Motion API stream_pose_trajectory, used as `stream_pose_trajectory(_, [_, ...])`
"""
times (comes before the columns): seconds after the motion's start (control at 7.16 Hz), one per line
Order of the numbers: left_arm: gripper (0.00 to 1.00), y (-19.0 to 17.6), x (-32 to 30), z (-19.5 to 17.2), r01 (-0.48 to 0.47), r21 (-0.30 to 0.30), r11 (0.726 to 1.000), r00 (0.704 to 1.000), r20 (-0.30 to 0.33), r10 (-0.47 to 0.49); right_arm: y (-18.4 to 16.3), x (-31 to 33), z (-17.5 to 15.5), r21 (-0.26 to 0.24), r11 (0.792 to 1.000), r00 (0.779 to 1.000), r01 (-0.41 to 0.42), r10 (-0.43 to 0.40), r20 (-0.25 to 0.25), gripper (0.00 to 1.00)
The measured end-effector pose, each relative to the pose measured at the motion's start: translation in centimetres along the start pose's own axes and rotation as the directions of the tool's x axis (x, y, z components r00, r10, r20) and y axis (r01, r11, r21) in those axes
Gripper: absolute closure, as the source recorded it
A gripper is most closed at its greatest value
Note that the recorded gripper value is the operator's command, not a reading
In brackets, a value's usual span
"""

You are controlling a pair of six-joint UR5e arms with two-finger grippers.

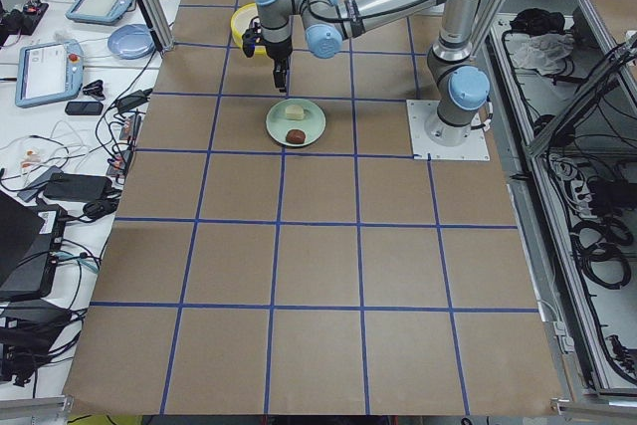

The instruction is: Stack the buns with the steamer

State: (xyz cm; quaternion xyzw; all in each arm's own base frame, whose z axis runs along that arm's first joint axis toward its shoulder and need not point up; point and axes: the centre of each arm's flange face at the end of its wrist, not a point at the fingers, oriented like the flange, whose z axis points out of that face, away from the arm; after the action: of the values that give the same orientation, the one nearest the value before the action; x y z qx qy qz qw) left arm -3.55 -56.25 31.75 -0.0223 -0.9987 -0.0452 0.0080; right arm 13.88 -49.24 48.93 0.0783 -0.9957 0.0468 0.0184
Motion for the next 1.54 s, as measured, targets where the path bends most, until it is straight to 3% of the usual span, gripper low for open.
stream_pose_trajectory(0.42, [0.06, -1.9, -0.4, 6.4, -0.031, -0.106, 0.994, 0.999, -0.028, 0.028, -3.5, 9.1, 3.9, -0.001, 1.0, 1.0, -0.014, 0.014, -0.013, 0.0])
stream_pose_trajectory(0.7, [0.12, -2.0, -0.4, 9.8, -0.036, -0.149, 0.988, 0.999, -0.042, 0.03, -5.6, 17.6, 7.7, 0.017, 0.999, 0.999, -0.038, 0.039, -0.036, 0.0])
stream_pose_trajectory(0.84, [0.51, -2.0, -0.4, 11.2, -0.038, -0.167, 0.985, 0.998, -0.046, 0.031, -6.6, 22.0, 9.5, 0.031, 0.997, 0.996, -0.074, 0.076, -0.049, 0.0])
stream_pose_trajectory(0.98, [0.99, -2.1, -0.4, 12.1, -0.04, -0.179, 0.983, 0.998, -0.05, 0.031, -7.6, 26.5, 11.6, 0.03, 0.995, 0.994, -0.097, 0.098, -0.055, 0.0])
stream_pose_trajectory(1.26, [1.0, -2.4, -0.6, 12.8, -0.041, -0.189, 0.981, 0.998, -0.046, 0.033, -8.6, 34.1, 16.0, 0.052, 0.993, 0.993, -0.108, 0.11, -0.038, 0.0])
stream_pose_trajectory(1.54, [1.0, -3.2, -1.1, 11.3, -0.018, -0.147, 0.989, 0.999, -0.031, 0.013, -7.2, 40.4, 20.4, 0.067, 0.99, 0.992, -0.122, 0.122, 0.0, 0.0])
